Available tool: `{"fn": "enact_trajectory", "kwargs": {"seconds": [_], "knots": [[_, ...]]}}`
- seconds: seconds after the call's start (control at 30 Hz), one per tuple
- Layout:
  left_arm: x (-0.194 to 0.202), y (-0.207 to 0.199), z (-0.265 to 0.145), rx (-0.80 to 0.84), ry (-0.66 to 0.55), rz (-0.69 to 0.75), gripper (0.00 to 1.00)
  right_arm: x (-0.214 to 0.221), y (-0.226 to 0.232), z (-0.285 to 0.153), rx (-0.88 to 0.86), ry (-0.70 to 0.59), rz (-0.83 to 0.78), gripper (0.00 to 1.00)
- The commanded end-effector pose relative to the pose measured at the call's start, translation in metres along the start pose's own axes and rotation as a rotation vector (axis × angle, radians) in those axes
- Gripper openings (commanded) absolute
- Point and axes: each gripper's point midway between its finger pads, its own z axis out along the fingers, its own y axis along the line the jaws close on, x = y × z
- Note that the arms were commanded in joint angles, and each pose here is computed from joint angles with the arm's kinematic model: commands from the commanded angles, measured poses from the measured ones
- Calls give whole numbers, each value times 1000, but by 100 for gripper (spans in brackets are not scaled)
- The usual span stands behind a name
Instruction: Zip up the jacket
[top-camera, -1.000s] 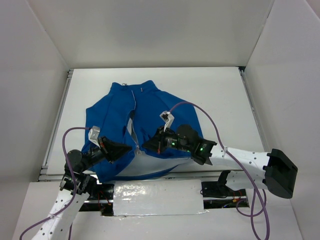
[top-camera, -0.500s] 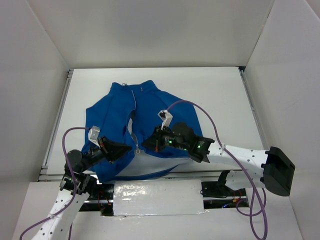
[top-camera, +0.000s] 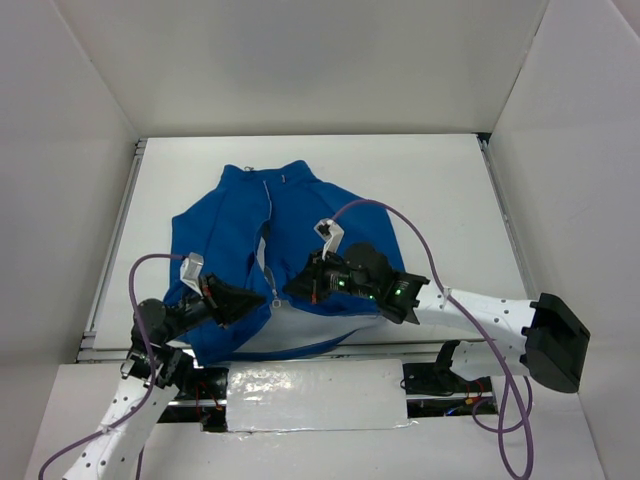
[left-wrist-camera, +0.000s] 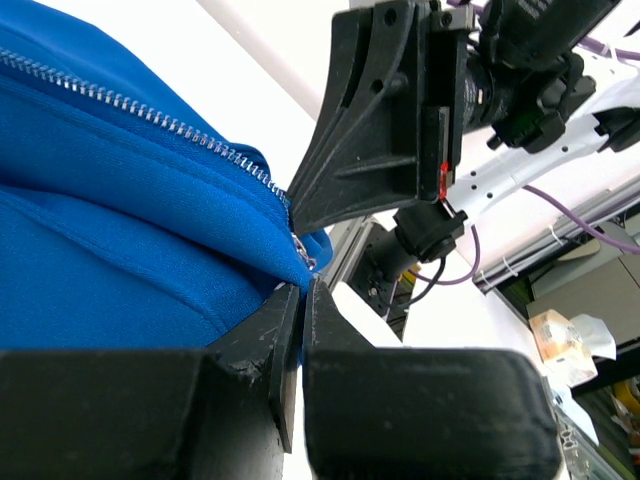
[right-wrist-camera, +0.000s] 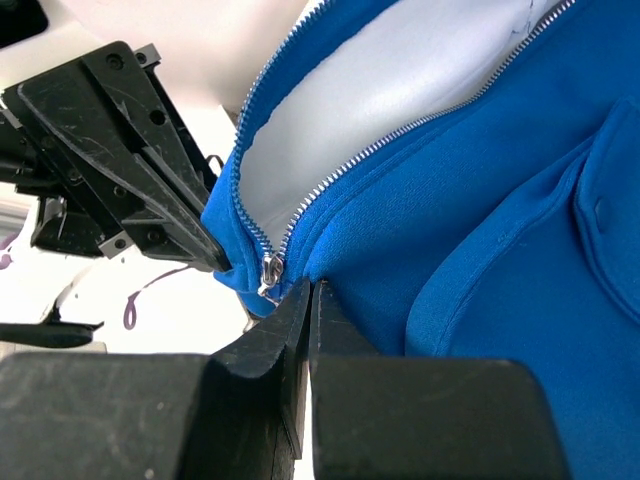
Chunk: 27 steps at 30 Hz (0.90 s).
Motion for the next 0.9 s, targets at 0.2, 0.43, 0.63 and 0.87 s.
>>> {"fn": "enact_trajectory", "kwargs": {"seconds": [0.2,0.43,0.63,0.87], "knots": [[-1,-13,2,80,17,35,0,-58,34,-3,-122,-118,-84,0],[6,2,8,40,66,-21,0,-49,32,8,-206,-26,-131,0],[0,0,11,55,46,-10,0,-34,25,14,-208,25,-118,0],[3,5,13,42,48,-38,0,-33,11,17,-139,20,-106,5]]}}
